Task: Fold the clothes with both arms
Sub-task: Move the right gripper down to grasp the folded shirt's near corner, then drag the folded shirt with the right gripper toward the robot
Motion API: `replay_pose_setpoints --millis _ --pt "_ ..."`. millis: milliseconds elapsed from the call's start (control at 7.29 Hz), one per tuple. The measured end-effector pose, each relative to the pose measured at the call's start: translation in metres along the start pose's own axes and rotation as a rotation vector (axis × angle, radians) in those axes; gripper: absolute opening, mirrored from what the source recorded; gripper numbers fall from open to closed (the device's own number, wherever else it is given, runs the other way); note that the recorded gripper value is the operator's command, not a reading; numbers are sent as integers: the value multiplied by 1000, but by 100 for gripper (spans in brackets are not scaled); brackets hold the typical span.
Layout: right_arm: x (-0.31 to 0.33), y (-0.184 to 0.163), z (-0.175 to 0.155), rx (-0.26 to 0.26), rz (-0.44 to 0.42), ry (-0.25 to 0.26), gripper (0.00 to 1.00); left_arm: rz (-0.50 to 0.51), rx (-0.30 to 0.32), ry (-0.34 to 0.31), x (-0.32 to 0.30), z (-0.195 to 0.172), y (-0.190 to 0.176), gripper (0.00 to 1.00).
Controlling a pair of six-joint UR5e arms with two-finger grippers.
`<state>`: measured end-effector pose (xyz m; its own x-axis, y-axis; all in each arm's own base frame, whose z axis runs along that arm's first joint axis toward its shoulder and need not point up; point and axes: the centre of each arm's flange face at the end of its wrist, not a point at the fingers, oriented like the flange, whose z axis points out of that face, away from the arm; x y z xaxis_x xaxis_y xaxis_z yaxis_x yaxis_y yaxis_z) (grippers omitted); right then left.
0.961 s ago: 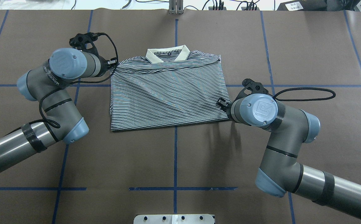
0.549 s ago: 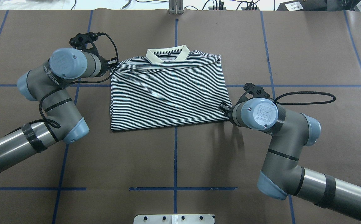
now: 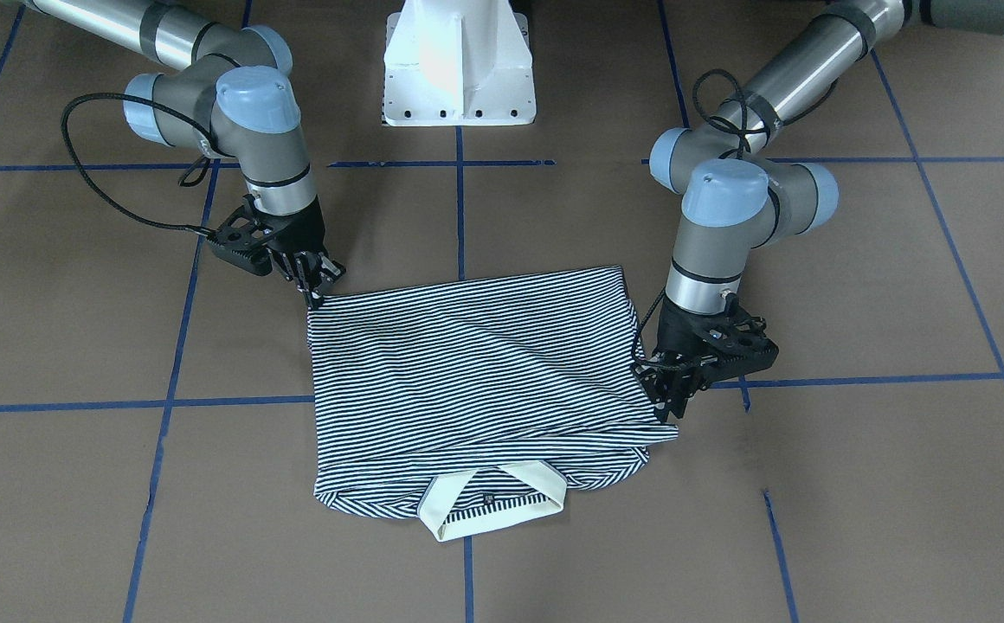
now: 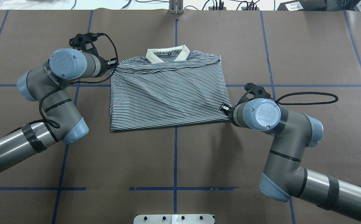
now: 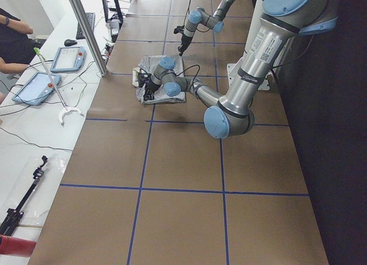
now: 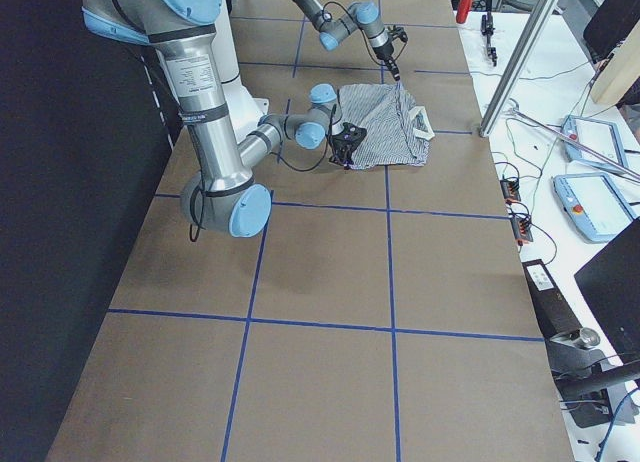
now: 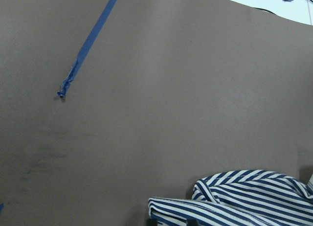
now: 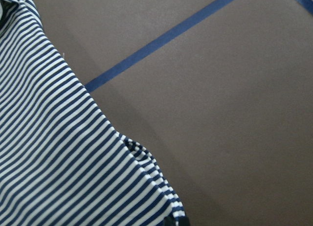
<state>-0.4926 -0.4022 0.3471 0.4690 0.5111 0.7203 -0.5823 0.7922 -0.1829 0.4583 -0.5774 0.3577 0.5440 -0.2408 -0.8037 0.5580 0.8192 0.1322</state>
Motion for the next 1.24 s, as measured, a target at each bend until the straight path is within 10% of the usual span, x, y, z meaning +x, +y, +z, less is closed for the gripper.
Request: replay_pose_setpoints --millis 412,1235 --pt "31 32 -45 7 -37 -41 0 -1 1 6 2 -2 -1 32" --pt "31 23 -104 212 -68 32 0 -18 8 56 17 -26 -4 32"
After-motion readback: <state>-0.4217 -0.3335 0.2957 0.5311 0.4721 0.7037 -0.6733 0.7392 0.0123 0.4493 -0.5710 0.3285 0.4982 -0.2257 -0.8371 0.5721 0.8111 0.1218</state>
